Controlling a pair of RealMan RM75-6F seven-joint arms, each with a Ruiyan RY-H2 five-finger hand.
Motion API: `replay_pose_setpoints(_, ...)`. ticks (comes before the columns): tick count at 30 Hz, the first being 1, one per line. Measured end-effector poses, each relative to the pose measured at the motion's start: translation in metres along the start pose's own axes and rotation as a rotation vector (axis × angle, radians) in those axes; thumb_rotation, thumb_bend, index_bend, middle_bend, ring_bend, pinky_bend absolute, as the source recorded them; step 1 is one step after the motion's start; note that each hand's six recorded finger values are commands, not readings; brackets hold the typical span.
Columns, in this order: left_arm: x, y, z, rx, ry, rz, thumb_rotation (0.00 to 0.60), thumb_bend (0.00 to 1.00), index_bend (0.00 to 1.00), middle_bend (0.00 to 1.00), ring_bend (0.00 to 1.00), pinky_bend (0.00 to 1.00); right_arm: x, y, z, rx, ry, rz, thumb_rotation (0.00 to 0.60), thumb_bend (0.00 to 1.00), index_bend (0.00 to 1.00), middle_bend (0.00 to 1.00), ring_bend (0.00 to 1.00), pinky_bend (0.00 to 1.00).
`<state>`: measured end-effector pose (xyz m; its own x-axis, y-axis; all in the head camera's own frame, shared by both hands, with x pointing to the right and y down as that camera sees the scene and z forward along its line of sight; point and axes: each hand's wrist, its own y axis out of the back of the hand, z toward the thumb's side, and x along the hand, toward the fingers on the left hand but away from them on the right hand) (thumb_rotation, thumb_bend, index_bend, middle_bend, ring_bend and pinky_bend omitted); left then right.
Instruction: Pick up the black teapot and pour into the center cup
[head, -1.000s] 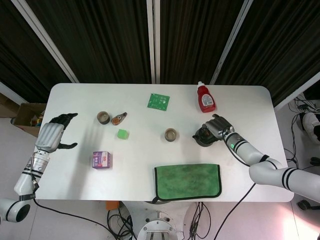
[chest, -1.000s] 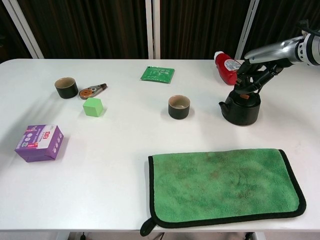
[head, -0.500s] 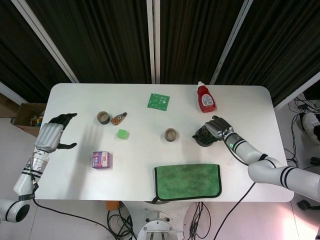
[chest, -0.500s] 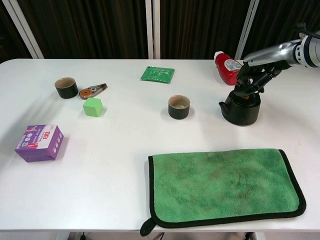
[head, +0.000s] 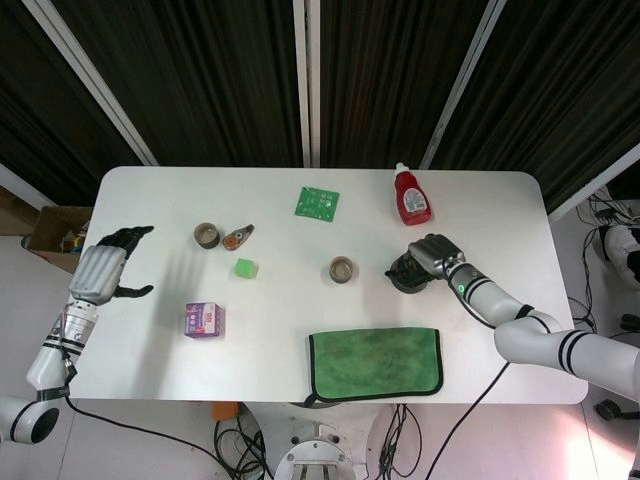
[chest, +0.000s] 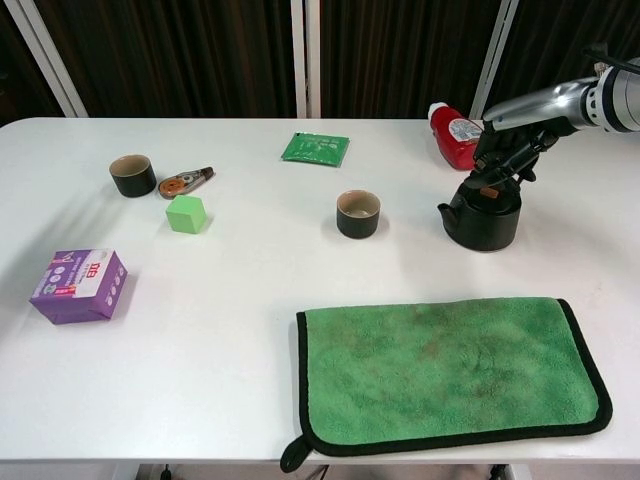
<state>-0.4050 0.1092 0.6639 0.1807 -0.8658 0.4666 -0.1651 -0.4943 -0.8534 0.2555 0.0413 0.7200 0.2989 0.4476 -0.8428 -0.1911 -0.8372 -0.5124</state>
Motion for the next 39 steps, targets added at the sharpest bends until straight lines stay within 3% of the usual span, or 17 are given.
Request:
replay_pose_setpoints(9,-0.0007,0.0005,-0.0023,-0.003,0.006,0.002,0.600,0.00,0.14,0.16,0.15,0.28,-0.0030,-0.0016,0.0007,-0.006,0.001,0.004,0.266,0.34,0.75,0.74,0.69,0.23)
replay_pose_setpoints(17,0.0002,0.0008,-0.0012,-0.010,0.002,0.006,0.600,0.00,0.14,0.16,0.15,0.28,-0.0053,-0.0025,0.0026,-0.010,0.004,0.007,0.268,0.34,0.81,0.80,0.74,0.34)
replay_pose_setpoints(24,0.0001,-0.0012,-0.0016,-0.011,0.005,0.001,0.600,0.00,0.14,0.16,0.15,0.28,-0.0072,-0.0026,0.0028,-0.013,0.005,0.004,0.266,0.36,0.81,0.81,0.74,0.37)
replay_pose_setpoints(31,-0.0002,-0.0031,-0.0029,-0.013,0.008,-0.003,0.600,0.00,0.14,0.16,0.15,0.28,-0.0070,-0.0009,0.0012,-0.026,0.003,-0.027,0.269,0.37,0.87,0.86,0.78,0.45)
replay_pose_setpoints(39,-0.0003,-0.0056,-0.0030,-0.013,0.009,-0.007,0.600,0.00,0.14,0.16,0.15,0.28,-0.0091,-0.0031,-0.0006,-0.038,0.001,-0.046,0.266,0.37,0.91,0.89,0.80,0.46)
